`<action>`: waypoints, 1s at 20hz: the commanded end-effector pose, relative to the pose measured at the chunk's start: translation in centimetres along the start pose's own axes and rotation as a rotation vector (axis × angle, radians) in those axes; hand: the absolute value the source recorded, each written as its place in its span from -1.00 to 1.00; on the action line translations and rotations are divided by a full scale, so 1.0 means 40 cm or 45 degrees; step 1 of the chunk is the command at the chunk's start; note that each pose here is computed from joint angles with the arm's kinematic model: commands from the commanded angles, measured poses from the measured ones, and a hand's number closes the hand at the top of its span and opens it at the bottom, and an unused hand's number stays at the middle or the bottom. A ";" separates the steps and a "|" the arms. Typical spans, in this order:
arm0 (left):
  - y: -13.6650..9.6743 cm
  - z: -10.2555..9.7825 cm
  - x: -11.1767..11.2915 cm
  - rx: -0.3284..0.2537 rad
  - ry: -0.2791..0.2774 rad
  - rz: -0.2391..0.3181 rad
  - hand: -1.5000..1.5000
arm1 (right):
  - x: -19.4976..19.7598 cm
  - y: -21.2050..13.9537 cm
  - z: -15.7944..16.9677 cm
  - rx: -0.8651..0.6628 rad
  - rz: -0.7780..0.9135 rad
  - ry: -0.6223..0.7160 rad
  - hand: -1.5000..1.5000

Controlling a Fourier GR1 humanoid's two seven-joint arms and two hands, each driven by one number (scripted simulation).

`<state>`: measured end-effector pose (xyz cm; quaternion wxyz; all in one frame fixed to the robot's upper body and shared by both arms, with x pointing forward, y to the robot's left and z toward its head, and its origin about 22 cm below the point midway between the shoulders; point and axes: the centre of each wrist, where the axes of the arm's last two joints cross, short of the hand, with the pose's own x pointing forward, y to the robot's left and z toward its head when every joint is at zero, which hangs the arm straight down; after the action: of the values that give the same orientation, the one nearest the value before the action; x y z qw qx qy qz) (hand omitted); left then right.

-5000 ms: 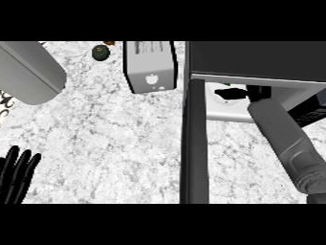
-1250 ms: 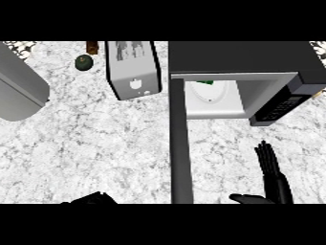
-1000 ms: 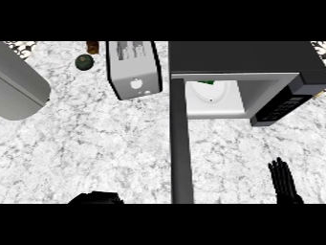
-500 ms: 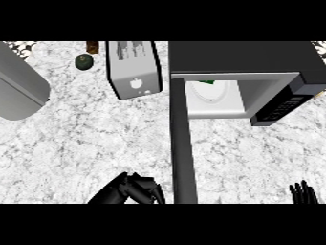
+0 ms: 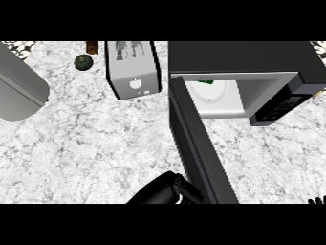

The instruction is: Pick up the milk, place it into the microwave and close the microwave

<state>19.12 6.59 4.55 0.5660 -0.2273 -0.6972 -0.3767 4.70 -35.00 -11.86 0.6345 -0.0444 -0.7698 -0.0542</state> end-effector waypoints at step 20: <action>-0.105 -0.162 -0.082 0.160 0.111 0.068 -1.00 | 0.206 0.042 -0.103 0.356 -0.234 -0.304 -1.00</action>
<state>20.00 -0.36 0.26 0.6202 -0.1925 -0.6662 -0.3667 6.95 -33.94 -4.02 0.5590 0.0628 -0.8267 -0.0110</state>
